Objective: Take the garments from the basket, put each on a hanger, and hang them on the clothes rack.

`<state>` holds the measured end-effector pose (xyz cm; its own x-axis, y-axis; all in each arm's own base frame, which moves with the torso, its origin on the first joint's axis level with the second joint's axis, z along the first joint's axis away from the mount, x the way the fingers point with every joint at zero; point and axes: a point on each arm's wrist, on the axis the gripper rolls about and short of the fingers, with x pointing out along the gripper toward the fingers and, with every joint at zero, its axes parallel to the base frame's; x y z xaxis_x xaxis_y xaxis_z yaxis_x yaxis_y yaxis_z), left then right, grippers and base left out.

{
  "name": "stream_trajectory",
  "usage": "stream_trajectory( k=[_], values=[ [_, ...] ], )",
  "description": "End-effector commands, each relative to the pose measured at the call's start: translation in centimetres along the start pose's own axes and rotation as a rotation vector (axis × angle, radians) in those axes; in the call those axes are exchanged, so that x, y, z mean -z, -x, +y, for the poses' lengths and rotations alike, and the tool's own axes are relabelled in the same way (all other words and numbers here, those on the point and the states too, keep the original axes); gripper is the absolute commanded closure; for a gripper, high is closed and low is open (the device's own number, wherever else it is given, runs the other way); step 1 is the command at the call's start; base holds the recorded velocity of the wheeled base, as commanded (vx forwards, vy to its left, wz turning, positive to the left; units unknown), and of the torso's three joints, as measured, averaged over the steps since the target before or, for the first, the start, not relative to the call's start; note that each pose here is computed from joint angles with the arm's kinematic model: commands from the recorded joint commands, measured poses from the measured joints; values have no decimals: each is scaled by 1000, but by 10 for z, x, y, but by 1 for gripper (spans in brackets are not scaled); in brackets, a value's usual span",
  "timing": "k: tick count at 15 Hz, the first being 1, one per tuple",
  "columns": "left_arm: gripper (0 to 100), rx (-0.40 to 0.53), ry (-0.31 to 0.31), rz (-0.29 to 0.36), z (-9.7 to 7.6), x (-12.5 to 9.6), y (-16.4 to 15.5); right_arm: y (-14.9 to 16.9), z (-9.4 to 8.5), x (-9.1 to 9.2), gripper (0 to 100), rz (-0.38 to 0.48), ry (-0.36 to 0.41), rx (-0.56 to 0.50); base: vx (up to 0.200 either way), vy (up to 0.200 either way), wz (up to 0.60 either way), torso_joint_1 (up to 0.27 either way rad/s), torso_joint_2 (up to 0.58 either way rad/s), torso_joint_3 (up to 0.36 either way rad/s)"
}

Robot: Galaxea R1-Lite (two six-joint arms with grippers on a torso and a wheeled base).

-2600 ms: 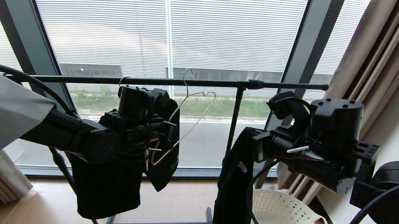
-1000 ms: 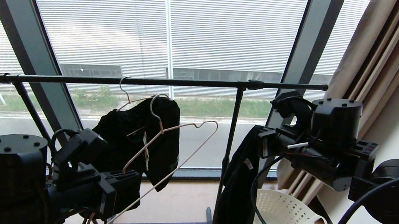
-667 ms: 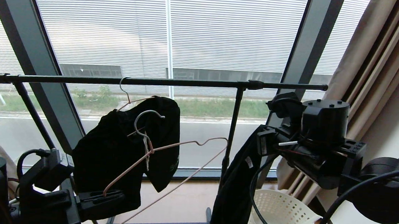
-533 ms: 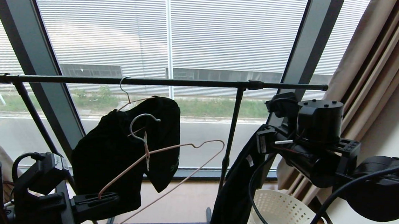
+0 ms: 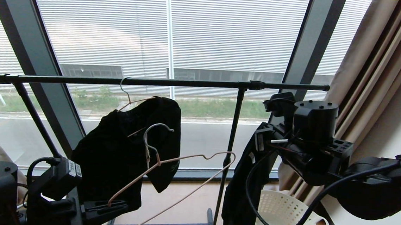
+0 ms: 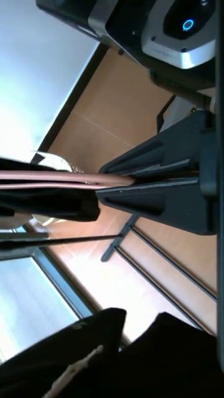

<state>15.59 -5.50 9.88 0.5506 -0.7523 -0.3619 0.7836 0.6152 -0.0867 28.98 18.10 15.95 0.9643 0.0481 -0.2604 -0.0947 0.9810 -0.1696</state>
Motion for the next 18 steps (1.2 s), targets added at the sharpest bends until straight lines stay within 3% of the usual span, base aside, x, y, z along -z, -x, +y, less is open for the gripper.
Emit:
stream_trajectory(
  k=[1, 13, 18],
  values=[
    [100, 18, -3, 6, -2, 0, -3, -6, 3, 5, 100, 10, 7, 6, 0, 0, 0, 0, 0, 0],
    [100, 74, 21, -14, 3, -8, -12, -10, 14, 9, 100, -9, 3, 24, 0, 0, 0, 0, 0, 0],
    [100, 98, -3, -32, 1, -14, -16, -13, 20, 14, 100, -7, 9, 29, 0, 0, 0, 0, 0, 0]
  ],
)
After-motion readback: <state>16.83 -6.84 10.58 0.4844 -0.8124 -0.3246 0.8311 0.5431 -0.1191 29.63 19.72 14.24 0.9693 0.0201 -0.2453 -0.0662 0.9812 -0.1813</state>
